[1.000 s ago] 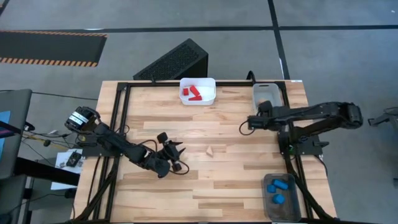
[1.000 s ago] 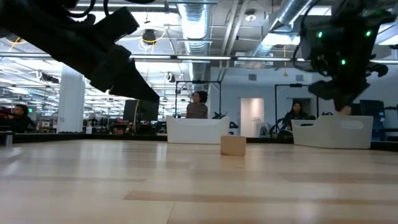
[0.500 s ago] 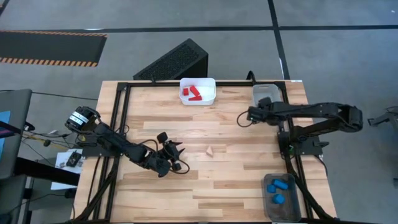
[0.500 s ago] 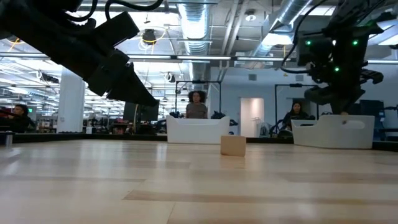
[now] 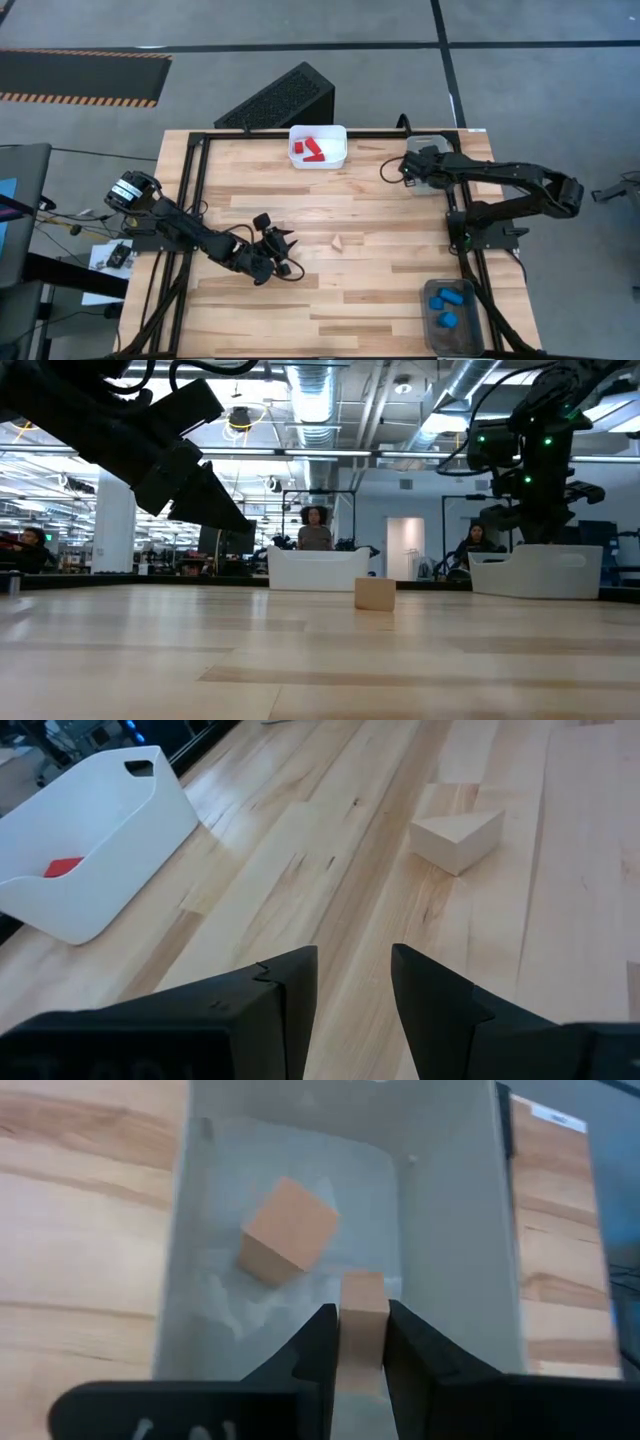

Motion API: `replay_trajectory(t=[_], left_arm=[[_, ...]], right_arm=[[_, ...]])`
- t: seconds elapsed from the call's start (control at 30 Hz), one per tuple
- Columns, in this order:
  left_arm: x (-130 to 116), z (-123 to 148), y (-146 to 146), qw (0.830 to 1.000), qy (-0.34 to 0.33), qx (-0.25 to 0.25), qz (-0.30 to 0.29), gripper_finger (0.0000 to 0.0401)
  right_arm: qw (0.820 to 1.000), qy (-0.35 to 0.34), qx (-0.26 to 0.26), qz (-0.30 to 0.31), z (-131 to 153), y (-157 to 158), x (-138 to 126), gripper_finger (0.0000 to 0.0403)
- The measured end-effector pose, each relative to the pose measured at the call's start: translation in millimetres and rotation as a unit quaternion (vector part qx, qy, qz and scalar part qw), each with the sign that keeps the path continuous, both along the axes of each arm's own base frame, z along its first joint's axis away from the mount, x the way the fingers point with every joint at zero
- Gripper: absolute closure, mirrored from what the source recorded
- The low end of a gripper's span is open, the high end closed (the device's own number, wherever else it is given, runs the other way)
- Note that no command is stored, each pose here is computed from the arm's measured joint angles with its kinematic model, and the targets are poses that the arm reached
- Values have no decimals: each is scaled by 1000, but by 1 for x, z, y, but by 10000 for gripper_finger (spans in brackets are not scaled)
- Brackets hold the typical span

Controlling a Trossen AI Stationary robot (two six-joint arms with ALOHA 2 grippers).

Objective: Sort & place blocks by color
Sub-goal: Put the left brown block into the gray bin, then put the brown block into the gray bin

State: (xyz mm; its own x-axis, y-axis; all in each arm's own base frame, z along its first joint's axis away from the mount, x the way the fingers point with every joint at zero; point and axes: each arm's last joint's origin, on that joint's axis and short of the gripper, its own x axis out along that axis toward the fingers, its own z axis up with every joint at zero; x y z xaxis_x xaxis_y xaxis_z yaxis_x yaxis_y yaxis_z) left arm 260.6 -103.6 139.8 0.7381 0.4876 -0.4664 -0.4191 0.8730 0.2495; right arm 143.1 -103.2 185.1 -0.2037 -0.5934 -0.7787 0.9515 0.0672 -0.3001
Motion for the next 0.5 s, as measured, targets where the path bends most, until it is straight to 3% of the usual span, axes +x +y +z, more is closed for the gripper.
replay_trajectory(t=[0.2,0.5], left_arm=[[0,0,0,1000,3,4,-3,280],[0,0,-1,1000,9,3,-14,280]], right_arm=[[1000,-19,-2,6,0,-3,3,299],[998,-54,-4,14,-25,1,0,240]])
